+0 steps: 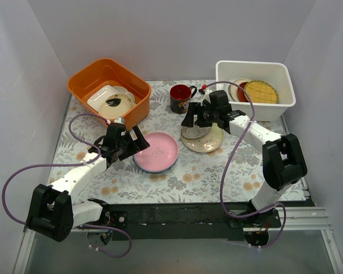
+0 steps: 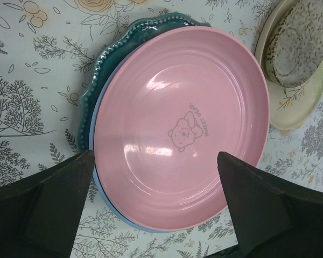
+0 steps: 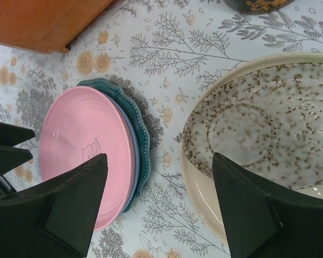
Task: Place the plates into the plastic bin on the countertop
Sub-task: Pick up the plate at the center of the board.
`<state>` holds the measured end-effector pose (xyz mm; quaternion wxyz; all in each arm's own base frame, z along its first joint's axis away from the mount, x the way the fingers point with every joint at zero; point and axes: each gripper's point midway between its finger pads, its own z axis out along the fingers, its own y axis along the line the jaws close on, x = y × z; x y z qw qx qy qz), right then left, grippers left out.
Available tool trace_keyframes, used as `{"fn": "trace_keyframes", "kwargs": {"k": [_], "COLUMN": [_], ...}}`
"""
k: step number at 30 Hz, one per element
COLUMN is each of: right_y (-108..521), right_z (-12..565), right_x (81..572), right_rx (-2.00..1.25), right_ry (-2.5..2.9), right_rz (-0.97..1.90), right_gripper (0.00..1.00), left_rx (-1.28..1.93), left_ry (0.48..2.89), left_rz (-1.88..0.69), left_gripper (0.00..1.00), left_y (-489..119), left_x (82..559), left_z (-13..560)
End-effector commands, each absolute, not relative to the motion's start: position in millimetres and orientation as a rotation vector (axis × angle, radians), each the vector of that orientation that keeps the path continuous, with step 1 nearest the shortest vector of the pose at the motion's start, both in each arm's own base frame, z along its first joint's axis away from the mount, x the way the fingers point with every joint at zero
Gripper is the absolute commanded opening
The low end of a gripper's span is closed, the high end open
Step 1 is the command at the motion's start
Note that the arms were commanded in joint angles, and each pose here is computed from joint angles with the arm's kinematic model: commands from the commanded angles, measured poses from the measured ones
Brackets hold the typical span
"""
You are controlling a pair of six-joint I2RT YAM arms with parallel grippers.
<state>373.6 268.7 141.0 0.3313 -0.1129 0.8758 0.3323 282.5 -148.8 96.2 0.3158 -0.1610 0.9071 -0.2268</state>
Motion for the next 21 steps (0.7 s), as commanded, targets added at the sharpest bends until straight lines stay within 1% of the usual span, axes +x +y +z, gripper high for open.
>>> {"fn": "trace_keyframes", "kwargs": {"k": [1, 4, 12, 15, 21], "right_y": [276.3, 282.3, 297.2, 299.9, 306.6], "right_z": [126.9, 118.8, 104.7, 98.6, 94.8], "right_x": [361.0, 352.7, 336.2, 333.6, 330.2], "right_rx": [-0.35, -0.366, -0.396, -0.412, -0.447], "right_ry": [2.322, 2.347, 2.382, 2.404, 2.417], "right_rz": [0.89, 0.908, 0.933, 0.909, 0.909], "right_gripper": [0.84, 0.81, 0.79, 0.76, 0.76], "left_rx": [-0.41, -0.414, -0.426, -0.427, -0.429], "left_ry": [2.36, 2.361, 2.384, 2.386, 2.395], "left_rz": [-0.579, -0.573, -0.563, -0.56, -0.555], "left_gripper": [0.98, 0.98, 0.97, 0.97, 0.97], "left_y": [-147.4, -146.0, -144.7, -144.2, -143.6], "left_x": [287.4, 286.4, 282.6, 282.2, 280.6], "left_z": [106.3, 104.7, 95.5, 93.7, 90.3]}}
